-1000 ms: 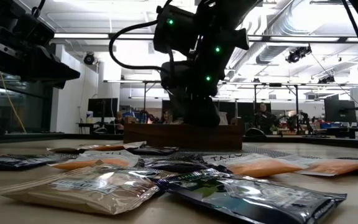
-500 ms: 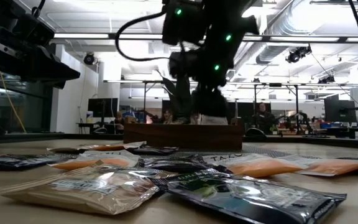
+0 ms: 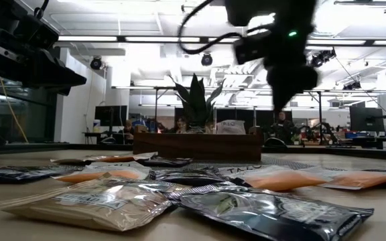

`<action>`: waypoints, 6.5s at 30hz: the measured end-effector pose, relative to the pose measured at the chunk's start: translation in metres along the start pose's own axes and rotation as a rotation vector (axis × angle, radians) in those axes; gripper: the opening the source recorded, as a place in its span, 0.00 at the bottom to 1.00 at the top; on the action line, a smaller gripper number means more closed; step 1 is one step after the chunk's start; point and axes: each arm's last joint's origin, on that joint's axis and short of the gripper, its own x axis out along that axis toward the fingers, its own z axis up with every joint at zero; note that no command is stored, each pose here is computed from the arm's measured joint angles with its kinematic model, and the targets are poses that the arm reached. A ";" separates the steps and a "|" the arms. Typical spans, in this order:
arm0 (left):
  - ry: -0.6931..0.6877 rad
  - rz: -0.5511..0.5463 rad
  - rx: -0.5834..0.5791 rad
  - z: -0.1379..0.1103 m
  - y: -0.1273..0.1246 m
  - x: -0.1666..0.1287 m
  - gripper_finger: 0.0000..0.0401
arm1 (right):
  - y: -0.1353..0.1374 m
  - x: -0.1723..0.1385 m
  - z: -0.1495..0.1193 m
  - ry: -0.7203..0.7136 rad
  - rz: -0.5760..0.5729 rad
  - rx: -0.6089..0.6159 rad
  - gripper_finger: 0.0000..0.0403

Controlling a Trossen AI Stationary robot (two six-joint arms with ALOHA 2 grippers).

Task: Pick & Place Tea
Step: Put the violet tea bag into the left section of the wooden organizer

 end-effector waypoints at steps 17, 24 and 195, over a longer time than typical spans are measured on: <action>0.000 0.000 0.000 0.000 0.000 0.000 0.00 | 0.039 -0.018 -0.079 0.091 0.392 -0.003 0.43; 0.000 0.000 0.000 0.000 0.000 0.000 0.00 | 0.064 -0.019 -0.087 0.043 0.556 -0.028 0.43; 0.000 0.001 0.000 0.000 0.000 0.000 0.00 | 0.008 0.068 0.148 -0.394 -0.209 -0.034 0.00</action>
